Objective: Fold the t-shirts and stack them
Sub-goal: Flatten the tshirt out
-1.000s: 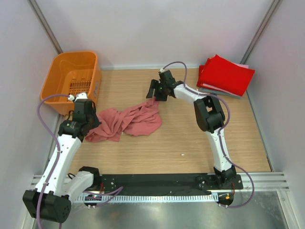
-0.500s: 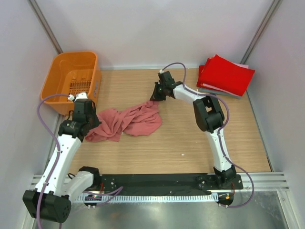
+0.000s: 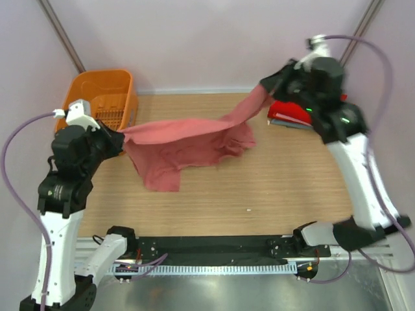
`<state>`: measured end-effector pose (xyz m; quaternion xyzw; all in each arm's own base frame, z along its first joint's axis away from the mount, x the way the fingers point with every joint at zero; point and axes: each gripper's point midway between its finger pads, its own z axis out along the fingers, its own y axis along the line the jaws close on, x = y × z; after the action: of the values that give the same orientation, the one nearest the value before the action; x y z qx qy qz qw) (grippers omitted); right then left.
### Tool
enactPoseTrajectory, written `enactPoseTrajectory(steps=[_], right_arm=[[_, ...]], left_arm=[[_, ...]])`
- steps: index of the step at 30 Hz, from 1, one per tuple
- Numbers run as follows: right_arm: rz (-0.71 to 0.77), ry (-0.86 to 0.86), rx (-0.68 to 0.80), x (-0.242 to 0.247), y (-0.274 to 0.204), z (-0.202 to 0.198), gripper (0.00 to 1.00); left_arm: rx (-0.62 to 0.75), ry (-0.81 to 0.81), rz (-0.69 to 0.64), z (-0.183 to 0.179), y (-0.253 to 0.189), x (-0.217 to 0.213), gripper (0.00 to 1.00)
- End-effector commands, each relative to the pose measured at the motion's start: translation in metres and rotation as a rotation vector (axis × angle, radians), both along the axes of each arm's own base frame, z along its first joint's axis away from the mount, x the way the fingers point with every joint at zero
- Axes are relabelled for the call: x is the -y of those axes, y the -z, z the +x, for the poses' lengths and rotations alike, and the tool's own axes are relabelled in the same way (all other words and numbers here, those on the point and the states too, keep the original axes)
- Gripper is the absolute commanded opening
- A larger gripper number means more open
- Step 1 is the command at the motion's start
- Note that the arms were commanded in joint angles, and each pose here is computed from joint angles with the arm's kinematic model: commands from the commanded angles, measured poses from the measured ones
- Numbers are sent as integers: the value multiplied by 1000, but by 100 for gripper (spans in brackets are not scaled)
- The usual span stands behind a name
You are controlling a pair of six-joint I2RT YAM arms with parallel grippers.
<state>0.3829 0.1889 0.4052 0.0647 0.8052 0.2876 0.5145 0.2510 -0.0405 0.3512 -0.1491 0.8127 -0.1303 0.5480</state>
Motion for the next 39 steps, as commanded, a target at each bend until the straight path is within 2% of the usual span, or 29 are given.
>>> enactPoseTrajectory(steps=[1, 2, 4, 5, 7, 9, 10, 12, 13, 15, 18, 19, 23, 25, 27, 30, 31, 32, 34, 35, 36, 37, 38, 39], right_arm=[[14, 85, 131, 50, -77, -81, 1], [29, 97, 162, 66, -94, -113, 1], [52, 111, 212, 82, -116, -147, 1], [71, 122, 254, 97, -134, -178, 1], [122, 140, 352, 118, -167, -222, 1], [159, 148, 402, 135, -180, -260, 1], [202, 139, 465, 143, -196, -286, 1], [255, 125, 558, 156, -210, -325, 1], [275, 124, 595, 161, -215, -337, 1], [297, 131, 659, 171, -224, -356, 1], [260, 167, 671, 177, -225, -349, 1], [243, 174, 658, 174, -225, -338, 1], [158, 236, 644, 171, -231, -294, 1], [68, 297, 605, 171, -222, -258, 1], [-40, 386, 555, 170, -212, -209, 1], [-208, 433, 436, 146, -172, -123, 1], [-267, 429, 367, 126, -143, -75, 1], [-275, 430, 369, 125, -140, -70, 1], [-350, 392, 244, 99, -84, 1, 1], [-353, 376, 217, 92, -68, 26, 1], [-398, 348, 115, 77, -14, 75, 1], [-381, 330, 86, 75, 6, 101, 1], [-361, 315, 82, 68, 21, 128, 1], [-405, 265, -53, 53, 106, 176, 1]], left_arm=[[115, 152, -54, -33, -49, 22, 0], [182, 169, -61, -44, -73, 23, 0], [253, 198, -68, -64, -97, 24, 0], [317, 211, -70, -77, -119, 24, 0], [359, 253, -89, -92, -134, 30, 0], [429, 292, -106, -107, -150, 34, 0], [507, 296, -118, -120, -166, 32, 0], [574, 286, -150, -135, -181, 29, 0], [637, 286, -158, -151, -196, 26, 0], [677, 286, -156, -164, -209, 23, 0], [717, 306, -138, -176, -222, 23, 0], [742, 306, -123, -176, -227, 23, 0], [688, 225, -83, -149, -223, 13, 0], [604, 155, -49, -113, -210, 6, 0], [522, 99, -26, -72, -196, 3, 0], [403, 82, -11, -11, -161, 11, 0], [333, 49, 6, 13, -138, 9, 0], [286, 19, 21, 31, -122, 7, 0], [124, -39, 69, 85, -62, 3, 0], [71, -79, 50, 104, -42, -7, 0], [12, -96, 33, 126, -19, -10, 0], [-109, -108, 27, 159, 30, -11, 0], [-177, -108, 8, 178, 58, -12, 2], [-234, -134, -8, 194, 82, -20, 11]])
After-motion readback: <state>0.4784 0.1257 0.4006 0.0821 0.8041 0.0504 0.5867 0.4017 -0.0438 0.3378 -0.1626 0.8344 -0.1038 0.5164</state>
